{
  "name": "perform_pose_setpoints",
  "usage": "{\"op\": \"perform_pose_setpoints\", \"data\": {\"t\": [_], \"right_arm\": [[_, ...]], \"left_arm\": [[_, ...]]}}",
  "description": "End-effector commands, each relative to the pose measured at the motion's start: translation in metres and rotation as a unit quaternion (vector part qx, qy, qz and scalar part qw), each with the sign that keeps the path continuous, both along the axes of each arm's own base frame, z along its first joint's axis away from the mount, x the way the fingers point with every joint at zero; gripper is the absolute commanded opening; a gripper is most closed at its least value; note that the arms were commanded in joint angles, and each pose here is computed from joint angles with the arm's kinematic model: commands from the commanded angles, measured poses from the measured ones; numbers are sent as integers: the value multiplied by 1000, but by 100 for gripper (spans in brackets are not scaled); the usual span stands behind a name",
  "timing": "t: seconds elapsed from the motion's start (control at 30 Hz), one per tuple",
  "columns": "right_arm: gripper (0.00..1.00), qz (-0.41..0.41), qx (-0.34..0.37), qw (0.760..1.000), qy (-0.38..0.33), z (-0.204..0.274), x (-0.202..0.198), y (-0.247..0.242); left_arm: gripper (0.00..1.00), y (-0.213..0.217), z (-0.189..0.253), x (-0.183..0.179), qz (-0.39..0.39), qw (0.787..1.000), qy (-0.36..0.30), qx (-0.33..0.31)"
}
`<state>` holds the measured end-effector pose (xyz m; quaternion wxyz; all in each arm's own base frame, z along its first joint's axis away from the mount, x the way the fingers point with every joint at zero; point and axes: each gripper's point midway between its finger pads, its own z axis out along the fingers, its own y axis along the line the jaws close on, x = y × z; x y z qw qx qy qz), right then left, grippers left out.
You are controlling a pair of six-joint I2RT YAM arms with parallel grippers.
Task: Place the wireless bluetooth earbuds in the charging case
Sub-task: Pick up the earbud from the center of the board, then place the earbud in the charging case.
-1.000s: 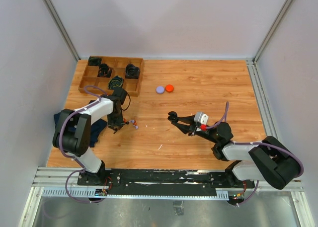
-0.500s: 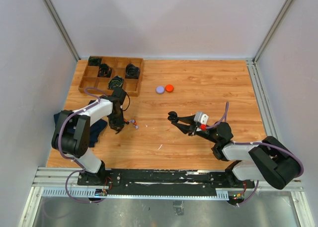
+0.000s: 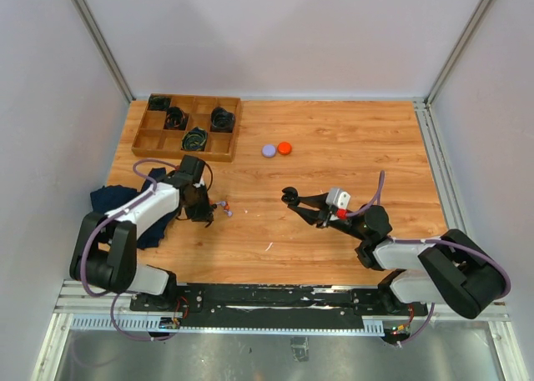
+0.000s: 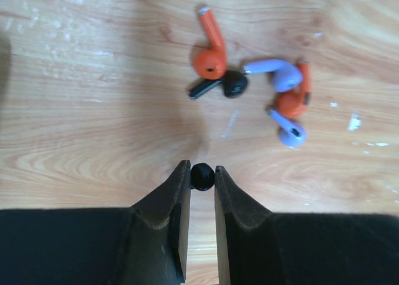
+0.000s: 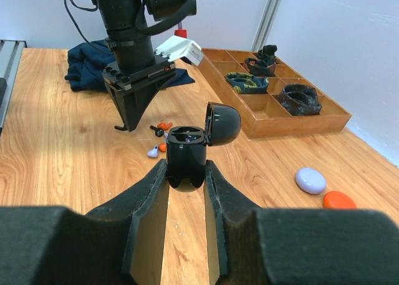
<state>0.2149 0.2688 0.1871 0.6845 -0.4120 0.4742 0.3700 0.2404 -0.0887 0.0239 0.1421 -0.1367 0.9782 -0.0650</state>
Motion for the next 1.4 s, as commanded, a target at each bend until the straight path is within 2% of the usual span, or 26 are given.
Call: {"op": "perform_pose_setpoints", "data": {"t": [0.0, 0.13, 0.37, 0.67, 0.97, 1.37], "right_arm": [[4, 32, 26, 998, -39, 24, -18, 7], [4, 38, 26, 998, -51, 27, -22, 10], [4, 29, 28, 997, -69, 34, -17, 11], [4, 22, 34, 997, -69, 39, -12, 12], [4, 15, 46, 996, -74, 51, -8, 13], [4, 27, 66, 995, -72, 66, -8, 17]], "left_arm": [[13, -28, 28, 19, 7, 993, -74, -88], [12, -47, 55, 27, 3, 978, -137, -155], [12, -79, 126, 32, -39, 936, -255, -240], [9, -106, 196, 20, -96, 865, -377, -317], [10, -140, 250, -5, -158, 789, -446, -392], [9, -185, 284, -31, -218, 739, -463, -438]]}}
